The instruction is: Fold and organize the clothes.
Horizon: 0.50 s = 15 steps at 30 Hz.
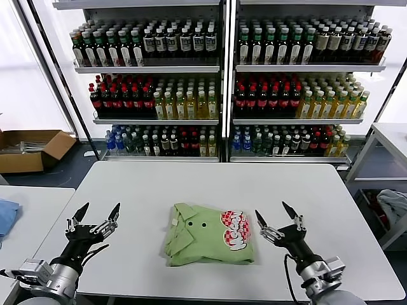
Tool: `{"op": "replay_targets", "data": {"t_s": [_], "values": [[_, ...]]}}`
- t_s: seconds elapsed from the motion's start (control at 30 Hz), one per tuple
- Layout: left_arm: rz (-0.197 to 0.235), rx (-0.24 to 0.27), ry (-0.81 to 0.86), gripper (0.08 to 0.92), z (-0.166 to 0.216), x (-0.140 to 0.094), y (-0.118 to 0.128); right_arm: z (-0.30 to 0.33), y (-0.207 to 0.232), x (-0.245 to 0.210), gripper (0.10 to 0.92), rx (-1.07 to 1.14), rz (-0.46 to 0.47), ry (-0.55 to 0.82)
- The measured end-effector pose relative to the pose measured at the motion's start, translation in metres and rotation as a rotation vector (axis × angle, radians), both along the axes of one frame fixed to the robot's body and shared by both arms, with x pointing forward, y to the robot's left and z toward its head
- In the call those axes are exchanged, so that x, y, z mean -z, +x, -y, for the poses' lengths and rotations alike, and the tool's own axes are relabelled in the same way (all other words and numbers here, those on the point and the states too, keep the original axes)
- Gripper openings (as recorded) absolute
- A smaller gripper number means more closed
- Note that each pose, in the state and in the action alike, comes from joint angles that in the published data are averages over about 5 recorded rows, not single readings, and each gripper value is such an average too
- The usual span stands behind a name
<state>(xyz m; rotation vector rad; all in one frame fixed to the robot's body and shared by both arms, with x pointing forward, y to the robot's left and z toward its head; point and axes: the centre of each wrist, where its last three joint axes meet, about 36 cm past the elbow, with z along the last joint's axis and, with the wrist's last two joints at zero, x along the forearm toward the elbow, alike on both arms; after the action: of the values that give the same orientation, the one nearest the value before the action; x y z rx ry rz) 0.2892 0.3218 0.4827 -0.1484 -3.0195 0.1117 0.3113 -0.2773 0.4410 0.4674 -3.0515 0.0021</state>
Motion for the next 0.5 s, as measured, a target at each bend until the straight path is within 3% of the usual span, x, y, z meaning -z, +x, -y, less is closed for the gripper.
{"op": "replay_targets", "data": {"t_s": [0.27,0.5], "values": [[-0.002,0.069,-0.005,0.823,-0.017,0.004,0.002,0.029,-0.019,0.004,0.823,0.064,-0.004,-0.018],[0.001,0.088,-0.002,0.823,-0.034,0.005,0.000,0.043,-0.029,0.005,0.823,0.101,-0.014,-0.030]]}}
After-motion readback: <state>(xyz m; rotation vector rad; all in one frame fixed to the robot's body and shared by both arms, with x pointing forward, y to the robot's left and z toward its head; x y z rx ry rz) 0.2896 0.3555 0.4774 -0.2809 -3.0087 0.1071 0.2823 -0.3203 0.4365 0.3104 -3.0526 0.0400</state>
